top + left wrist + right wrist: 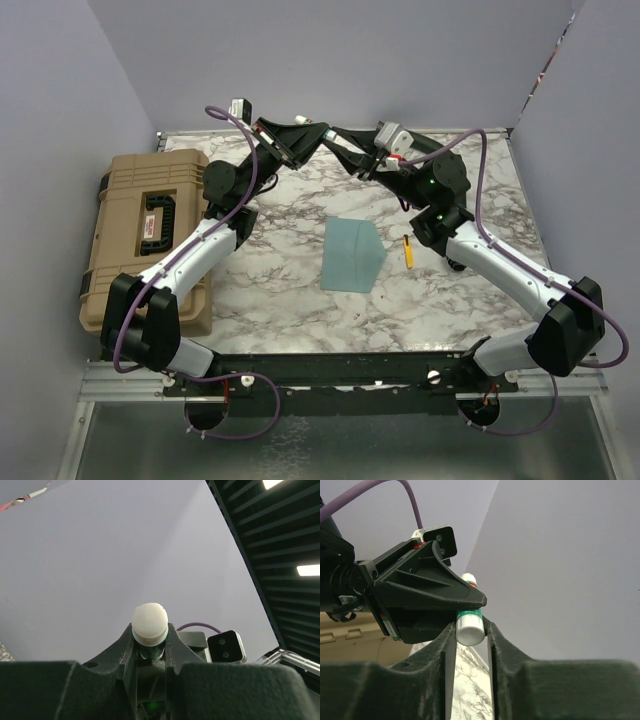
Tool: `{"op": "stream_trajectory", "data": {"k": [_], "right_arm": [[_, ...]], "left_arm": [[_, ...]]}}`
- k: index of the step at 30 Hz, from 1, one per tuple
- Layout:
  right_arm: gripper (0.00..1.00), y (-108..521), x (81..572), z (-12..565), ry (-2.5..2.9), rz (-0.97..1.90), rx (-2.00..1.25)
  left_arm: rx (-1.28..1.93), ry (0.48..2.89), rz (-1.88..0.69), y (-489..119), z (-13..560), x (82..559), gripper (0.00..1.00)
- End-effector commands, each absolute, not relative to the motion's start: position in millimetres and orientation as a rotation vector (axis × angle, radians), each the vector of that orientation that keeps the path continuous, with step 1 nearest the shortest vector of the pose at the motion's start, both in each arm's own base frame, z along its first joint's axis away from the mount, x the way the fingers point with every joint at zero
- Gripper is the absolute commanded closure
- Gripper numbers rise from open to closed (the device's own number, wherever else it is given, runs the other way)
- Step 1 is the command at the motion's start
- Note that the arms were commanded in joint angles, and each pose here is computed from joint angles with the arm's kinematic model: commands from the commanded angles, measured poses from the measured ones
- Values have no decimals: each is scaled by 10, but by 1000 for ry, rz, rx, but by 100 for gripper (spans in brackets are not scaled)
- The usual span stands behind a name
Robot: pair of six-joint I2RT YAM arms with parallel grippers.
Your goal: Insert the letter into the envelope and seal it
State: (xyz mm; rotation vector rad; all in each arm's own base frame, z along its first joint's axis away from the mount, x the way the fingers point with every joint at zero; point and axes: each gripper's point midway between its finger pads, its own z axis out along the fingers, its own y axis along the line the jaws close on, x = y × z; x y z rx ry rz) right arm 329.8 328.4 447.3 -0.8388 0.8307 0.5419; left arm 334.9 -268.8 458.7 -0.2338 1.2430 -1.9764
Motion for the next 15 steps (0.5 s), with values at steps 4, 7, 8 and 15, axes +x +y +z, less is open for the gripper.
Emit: {"op": "stream_trajectory", "data": {"k": [4,7,8,15], "right_arm": [[91,3340,3200,4603,778,605,-830],[99,3326,3176,4631,782,634,-810],[99,3325,3189,4605,797,642,-810],[99,3242,3184,4409,867,722,-794]], "left_arm": [[-192,1267,-1984,-2723,4567,3241,100],[-210,1288,-1968,-2693,4484,3269,85],[-212,1289,-1960,-2676,4472,3277,75],[-223,1286,-1897,-2497,4432,3354,32]]}}
